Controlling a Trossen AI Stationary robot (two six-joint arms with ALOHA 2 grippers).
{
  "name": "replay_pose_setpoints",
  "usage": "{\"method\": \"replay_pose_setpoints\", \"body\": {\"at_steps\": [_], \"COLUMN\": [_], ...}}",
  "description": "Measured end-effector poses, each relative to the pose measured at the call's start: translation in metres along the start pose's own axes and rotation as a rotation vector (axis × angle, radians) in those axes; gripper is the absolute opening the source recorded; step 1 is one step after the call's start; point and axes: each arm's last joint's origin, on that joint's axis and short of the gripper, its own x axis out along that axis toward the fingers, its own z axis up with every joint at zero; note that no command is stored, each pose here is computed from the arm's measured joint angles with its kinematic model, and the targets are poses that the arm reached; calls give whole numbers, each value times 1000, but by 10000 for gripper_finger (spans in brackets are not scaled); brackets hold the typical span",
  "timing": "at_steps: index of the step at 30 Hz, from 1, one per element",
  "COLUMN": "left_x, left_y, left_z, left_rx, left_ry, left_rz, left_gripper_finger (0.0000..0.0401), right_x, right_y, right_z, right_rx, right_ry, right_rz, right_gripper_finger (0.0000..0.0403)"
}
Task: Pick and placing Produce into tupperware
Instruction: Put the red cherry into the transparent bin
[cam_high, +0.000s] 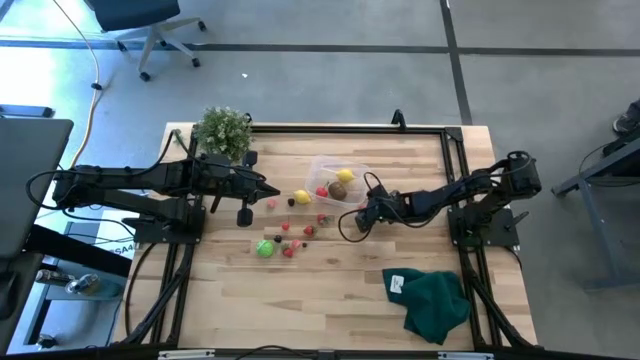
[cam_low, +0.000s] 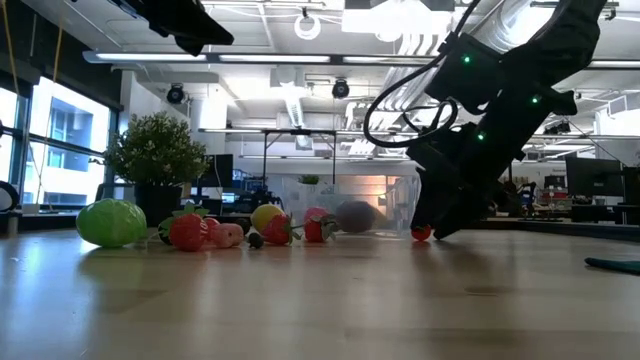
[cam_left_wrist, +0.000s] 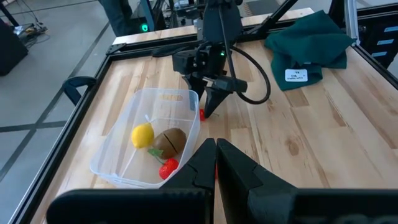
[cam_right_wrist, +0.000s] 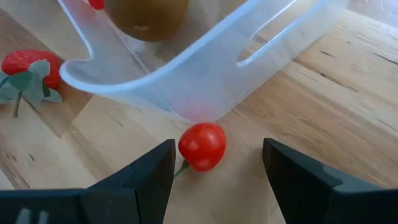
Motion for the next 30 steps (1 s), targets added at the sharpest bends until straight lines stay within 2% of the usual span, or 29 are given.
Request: {"method": "replay_pose_setpoints", "body": {"at_steps": [8,30], "left_x": [0,0], "left_y": [0,0], "left_z": [0,0], "left_rx": [0,0], "left_ry": [0,0], "left_rz": [1,0], "left_gripper_finger": [5,5], "right_x": [0,1], "right_y": [2,1], "right_z": [1,4], "right_rx": [-90,-261], "right_ry": [-4,-15], "right_rz": [34,35], "right_gripper_finger": [193,190]}}
